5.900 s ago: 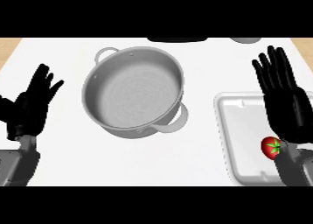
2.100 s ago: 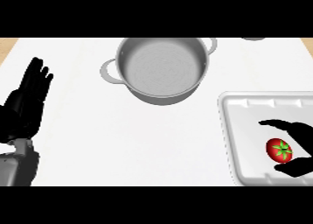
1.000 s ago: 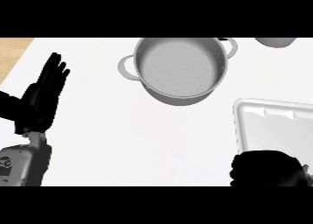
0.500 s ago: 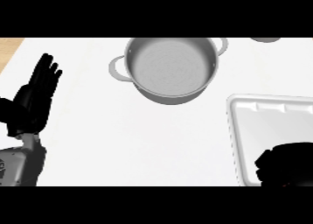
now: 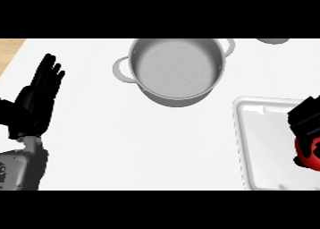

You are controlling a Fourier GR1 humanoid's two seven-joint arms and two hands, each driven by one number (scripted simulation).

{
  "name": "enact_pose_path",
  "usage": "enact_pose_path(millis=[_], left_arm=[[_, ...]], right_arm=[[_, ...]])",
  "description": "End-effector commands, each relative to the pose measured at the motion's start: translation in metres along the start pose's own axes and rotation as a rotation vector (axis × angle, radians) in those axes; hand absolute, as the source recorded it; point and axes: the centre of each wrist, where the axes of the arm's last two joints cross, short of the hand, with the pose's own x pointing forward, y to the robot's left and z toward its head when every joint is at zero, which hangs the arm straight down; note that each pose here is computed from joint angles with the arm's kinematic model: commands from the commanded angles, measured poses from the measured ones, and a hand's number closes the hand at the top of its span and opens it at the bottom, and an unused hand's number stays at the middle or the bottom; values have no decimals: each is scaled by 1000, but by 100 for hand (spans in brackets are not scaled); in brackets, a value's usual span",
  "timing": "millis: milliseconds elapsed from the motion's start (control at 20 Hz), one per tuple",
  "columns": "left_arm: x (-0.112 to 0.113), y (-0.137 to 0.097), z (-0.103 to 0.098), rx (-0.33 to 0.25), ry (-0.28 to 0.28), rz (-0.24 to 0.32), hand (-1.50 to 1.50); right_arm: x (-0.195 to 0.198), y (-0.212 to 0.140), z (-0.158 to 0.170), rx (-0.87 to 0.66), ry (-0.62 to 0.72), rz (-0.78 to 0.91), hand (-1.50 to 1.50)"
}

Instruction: Pick the tomato from the tray and place it in the pot

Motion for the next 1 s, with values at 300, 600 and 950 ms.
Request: enact_pose_path(millis=[300,600,950], left_arm=[[7,-8,-6,-23,-20,3,0],[3,4,-5,-16,-7,-12,0],[14,-2,-2,-4,-27,-8,0]], right_arm=[[-45,-41,-30,-31,-54,-263,150],[-72,-55,-91,14,-4,-291,150],[-112,-29,-113,-118,18,14,150]])
